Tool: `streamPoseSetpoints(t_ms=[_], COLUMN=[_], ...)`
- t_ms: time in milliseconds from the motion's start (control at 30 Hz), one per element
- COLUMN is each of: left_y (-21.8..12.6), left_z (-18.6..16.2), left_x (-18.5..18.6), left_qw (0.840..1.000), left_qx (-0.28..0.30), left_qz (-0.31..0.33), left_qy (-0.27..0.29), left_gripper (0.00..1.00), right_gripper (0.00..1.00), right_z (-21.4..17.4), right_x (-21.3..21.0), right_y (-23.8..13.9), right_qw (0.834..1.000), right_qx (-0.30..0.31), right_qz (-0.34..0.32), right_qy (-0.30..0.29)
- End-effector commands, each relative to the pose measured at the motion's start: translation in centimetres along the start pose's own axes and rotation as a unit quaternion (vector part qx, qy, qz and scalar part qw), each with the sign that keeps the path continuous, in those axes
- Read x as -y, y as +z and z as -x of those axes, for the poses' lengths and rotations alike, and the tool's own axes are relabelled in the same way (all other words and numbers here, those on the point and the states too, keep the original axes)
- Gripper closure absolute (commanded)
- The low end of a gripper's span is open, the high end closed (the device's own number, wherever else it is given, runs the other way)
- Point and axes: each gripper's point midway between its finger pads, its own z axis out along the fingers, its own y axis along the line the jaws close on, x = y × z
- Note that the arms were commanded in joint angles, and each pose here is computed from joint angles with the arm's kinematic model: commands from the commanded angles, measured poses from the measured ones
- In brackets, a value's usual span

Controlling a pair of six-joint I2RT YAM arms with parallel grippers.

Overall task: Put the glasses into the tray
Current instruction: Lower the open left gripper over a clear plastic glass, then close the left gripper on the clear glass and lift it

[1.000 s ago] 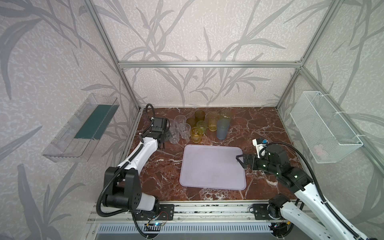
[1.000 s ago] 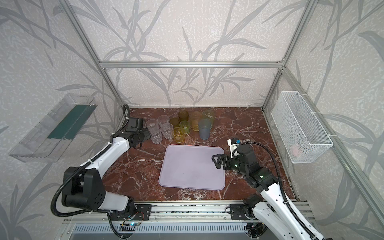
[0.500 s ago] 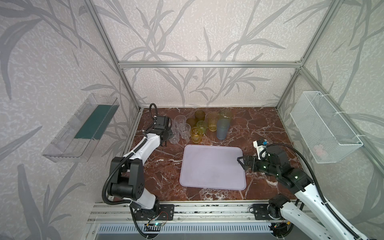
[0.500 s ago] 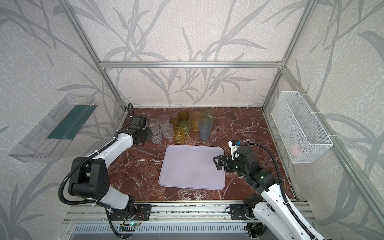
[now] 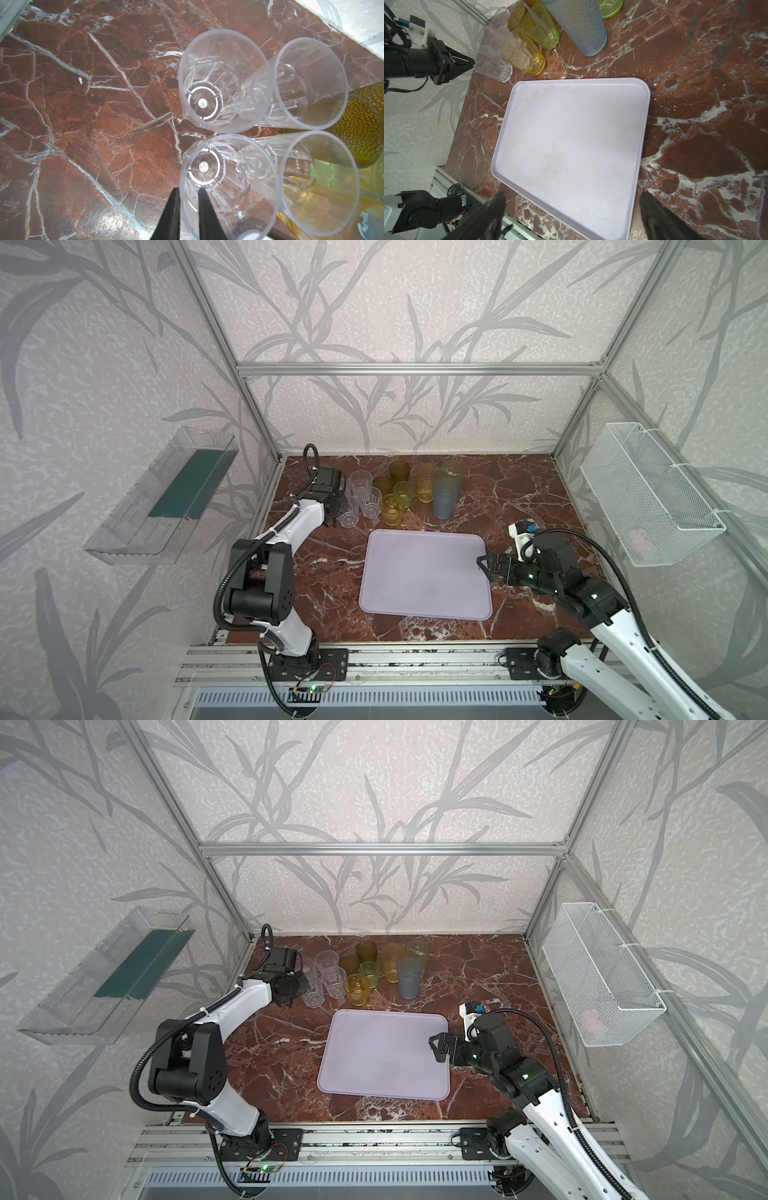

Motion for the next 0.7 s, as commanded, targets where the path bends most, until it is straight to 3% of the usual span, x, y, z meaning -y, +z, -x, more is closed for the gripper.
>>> streamPoseSetpoints(t_ms=[0,667], left_y=[0.2,2.0], left_z=[0.4,-0.3], left_x=[0.0,-0.2], left_qw=[1.000,0.999], left_qx=[-0.010,-0.036], left_qz=[0.010,0.029], left_qy=[0.010,0.028], left_gripper=[0.83,0.88], right_gripper=[0.01,0.01], right_z=[-0.2,-0.4], right_x=[0.5,1.0], right_y=[-0.2,-0.1], right_qw=[1.000,1.000], right_qx=[0.001,-0.001], right_qz=[-0.011,-0.019], right_qy=[-0.003,0.009])
